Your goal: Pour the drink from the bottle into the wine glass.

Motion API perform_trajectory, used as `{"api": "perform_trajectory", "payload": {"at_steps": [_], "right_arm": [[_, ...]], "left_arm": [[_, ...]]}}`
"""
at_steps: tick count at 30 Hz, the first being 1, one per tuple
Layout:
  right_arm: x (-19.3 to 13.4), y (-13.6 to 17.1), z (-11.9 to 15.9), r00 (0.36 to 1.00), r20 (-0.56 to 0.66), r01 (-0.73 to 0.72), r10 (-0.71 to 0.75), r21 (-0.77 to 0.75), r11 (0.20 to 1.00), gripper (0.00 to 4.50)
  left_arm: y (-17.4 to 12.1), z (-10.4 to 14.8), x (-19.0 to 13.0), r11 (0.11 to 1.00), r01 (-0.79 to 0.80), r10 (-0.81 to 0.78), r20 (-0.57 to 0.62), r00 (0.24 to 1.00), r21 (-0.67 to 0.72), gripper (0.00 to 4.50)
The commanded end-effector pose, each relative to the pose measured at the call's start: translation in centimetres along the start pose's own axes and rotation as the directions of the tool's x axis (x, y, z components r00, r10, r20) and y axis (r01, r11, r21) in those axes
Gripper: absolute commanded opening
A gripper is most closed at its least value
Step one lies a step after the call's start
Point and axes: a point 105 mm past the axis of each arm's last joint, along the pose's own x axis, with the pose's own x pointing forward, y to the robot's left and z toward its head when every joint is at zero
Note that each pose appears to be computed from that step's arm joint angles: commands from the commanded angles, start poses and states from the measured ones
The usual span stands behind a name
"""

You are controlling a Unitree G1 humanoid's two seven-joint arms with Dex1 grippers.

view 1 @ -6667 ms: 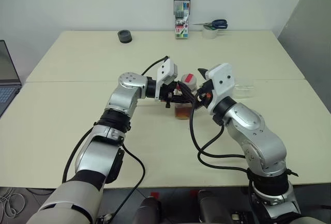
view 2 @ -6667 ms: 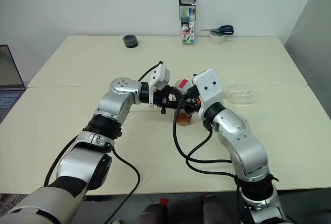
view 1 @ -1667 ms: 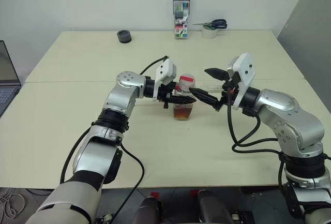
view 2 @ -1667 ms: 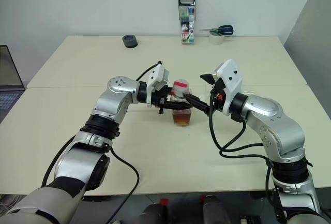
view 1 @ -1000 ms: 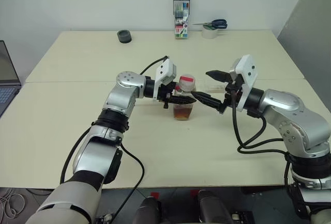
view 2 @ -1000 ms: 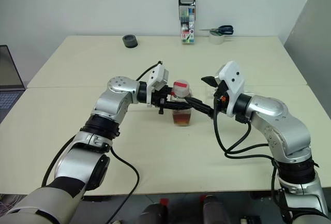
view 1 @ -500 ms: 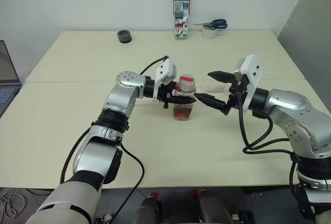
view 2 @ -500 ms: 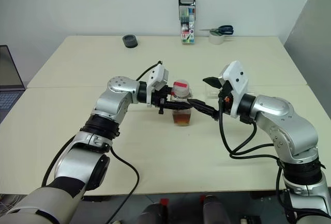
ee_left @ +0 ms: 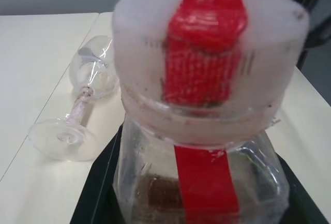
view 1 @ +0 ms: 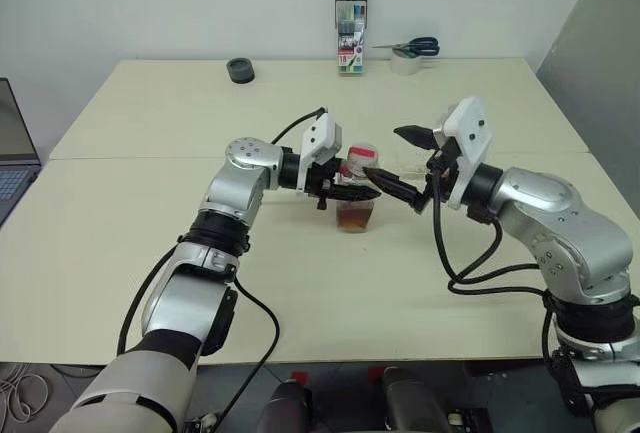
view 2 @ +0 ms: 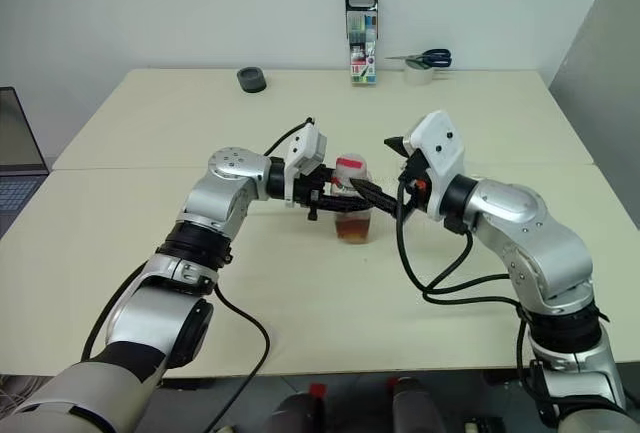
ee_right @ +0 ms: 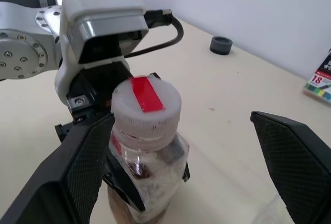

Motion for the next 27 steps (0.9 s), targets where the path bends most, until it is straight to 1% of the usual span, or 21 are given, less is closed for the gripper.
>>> {"api": "perform_trajectory", "payload": {"at_steps": [1,8,27], "right_arm": [[0.2,-0.2,1.4,0.999,0.051,0.020,-0.018,-0.043,0.999,4.50],[0.4,-0.2,1.4,0.998,0.053,0.025,-0.022,-0.045,0.999,4.50],[-0.8,-1.5,0.7,0.997,0.023,0.068,-0.067,-0.040,0.997,4.50]], "left_arm": [[0.2,1.7,-0.2,0.998,-0.006,0.004,0.036,0.999,0.061,1.74],[0.2,1.7,-0.2,0.998,-0.007,0.005,0.036,0.999,0.061,1.74],[0.1,1.6,-0.3,0.998,-0.006,0.004,0.032,0.999,0.059,1.74]]}}
